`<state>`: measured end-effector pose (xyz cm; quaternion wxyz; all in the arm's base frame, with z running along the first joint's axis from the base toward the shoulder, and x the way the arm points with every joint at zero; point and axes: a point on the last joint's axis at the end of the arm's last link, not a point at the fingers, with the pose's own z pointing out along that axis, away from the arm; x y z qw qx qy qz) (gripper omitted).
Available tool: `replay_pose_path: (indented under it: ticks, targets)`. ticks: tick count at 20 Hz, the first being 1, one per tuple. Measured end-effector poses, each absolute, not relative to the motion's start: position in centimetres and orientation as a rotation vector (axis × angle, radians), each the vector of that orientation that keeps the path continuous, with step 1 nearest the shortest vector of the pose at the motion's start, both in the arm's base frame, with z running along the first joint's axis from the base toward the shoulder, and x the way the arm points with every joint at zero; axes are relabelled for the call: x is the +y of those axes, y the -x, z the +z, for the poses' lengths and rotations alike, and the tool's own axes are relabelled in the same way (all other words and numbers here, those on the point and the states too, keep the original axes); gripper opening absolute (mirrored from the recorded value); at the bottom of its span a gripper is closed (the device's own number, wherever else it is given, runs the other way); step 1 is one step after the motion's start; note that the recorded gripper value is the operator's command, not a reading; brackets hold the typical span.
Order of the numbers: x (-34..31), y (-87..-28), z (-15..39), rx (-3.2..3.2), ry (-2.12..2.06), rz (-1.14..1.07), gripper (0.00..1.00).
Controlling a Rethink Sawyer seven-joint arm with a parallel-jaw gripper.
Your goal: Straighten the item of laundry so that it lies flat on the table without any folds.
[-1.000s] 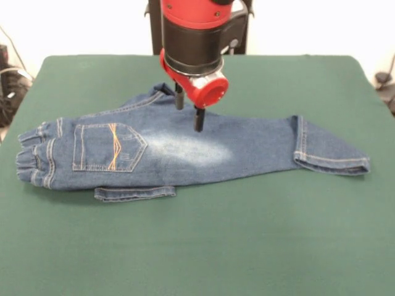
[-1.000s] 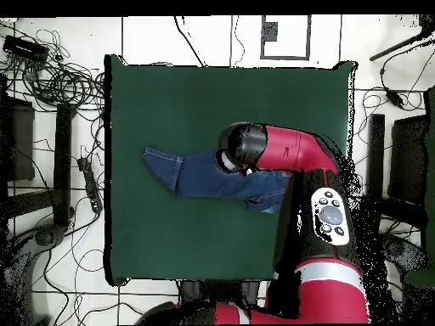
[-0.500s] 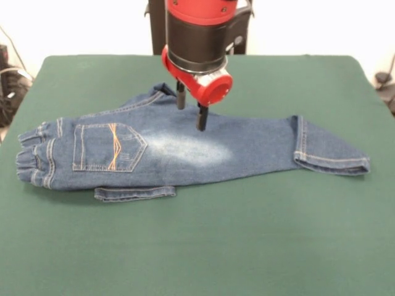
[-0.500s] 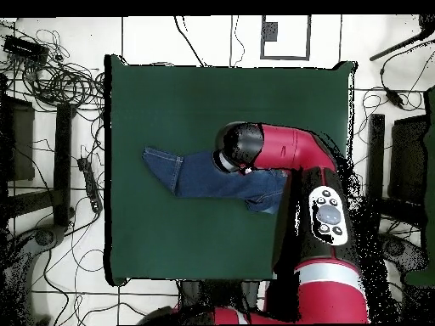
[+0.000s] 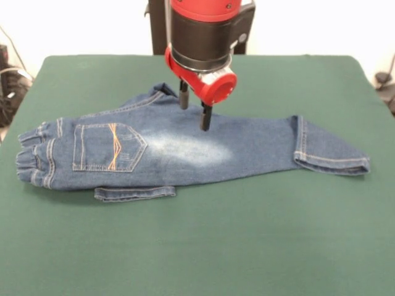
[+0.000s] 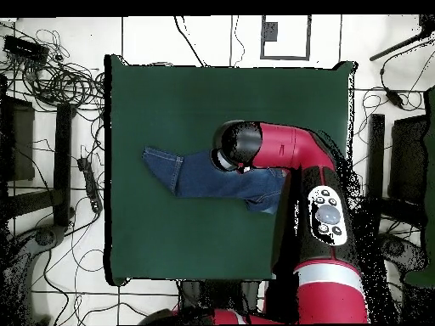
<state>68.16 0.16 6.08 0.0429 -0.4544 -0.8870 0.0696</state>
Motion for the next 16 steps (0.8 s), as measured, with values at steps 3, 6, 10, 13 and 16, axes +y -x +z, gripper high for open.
replay_pose_path:
  ticks: [3,6,10,13,16]
  targets:
    - [0.1,-68.2,6.0,-2.727,1.382,0.218,1.0]
    - [0.0,-68.1,5.8,-2.742,1.368,0.225,1.0]
    - [-0.4,-68.5,6.5,-2.763,1.351,0.194,1.0]
    - [-1.7,-69.1,8.2,-2.795,1.328,0.146,1.0]
    - [-3.7,-69.7,10.6,-2.841,1.29,0.09,1.0]
